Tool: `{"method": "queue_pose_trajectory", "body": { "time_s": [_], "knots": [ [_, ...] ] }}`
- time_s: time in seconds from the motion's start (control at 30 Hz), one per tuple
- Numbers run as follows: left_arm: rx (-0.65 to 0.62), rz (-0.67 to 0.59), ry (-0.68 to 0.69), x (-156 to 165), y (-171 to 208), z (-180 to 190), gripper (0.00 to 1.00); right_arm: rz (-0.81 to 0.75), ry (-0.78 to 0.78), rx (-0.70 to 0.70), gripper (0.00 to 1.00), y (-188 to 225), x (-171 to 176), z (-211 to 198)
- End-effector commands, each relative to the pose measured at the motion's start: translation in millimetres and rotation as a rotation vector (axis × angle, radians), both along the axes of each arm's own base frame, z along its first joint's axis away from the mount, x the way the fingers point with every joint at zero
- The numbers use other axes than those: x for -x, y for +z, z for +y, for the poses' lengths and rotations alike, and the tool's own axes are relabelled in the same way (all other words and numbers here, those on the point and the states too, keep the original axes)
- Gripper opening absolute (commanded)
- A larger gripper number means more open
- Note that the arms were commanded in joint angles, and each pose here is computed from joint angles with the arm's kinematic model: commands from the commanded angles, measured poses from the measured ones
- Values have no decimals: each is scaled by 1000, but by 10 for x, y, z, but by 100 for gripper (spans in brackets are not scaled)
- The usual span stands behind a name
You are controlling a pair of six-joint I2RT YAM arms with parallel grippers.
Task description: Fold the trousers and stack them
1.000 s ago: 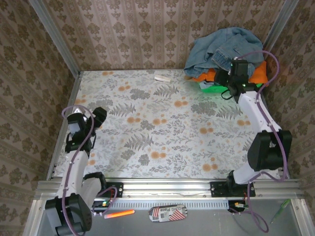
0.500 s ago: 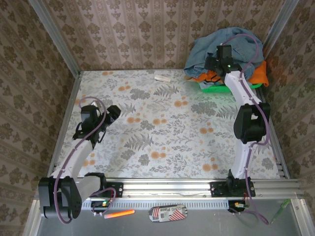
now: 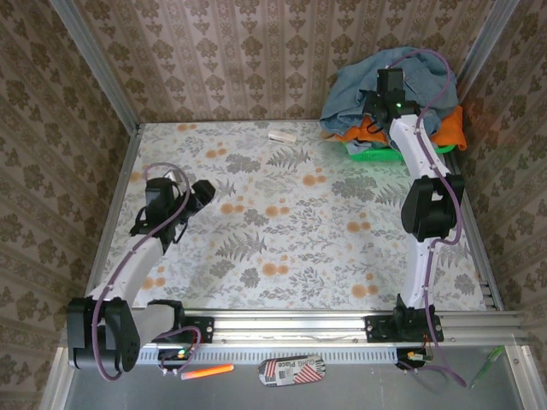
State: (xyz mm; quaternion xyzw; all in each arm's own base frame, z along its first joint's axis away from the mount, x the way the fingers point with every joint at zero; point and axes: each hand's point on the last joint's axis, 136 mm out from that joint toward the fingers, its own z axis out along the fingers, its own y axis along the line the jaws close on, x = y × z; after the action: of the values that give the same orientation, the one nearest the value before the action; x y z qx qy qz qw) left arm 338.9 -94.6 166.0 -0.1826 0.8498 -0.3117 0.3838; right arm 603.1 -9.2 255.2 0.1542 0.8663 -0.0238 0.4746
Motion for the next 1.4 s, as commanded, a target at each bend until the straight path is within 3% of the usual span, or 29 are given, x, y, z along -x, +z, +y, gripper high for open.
{"method": "queue_pose_trajectory", "body": {
  "time_s": [0.0,0.2,0.47,0.93,1.07,1.13,1.2,1.37],
  "knots": [
    [-6,-53,-56,-41,179,-118,76,-194,142,-31,0,976,250,548],
    [-2,-73,-87,31,226,-212,74,-323,217,43,0,1622,701,897],
    [-7,-100,-108,117,305,-262,73,-443,371,45,0,2246,1327,1349],
    [-20,-185,-77,316,603,-187,73,-626,813,-88,0,3176,2561,2488],
    [-34,-199,-65,381,670,-138,73,-650,948,-204,0,3362,2946,2733],
    [-37,-207,-58,402,704,-121,73,-609,983,-286,0,3287,3033,2793],
    [-39,-210,-54,423,726,-107,73,-515,976,-322,0,2962,2999,2836],
    [-85,-212,-31,506,758,-16,73,-172,920,-372,0,1489,2918,2918]
  ]
}}
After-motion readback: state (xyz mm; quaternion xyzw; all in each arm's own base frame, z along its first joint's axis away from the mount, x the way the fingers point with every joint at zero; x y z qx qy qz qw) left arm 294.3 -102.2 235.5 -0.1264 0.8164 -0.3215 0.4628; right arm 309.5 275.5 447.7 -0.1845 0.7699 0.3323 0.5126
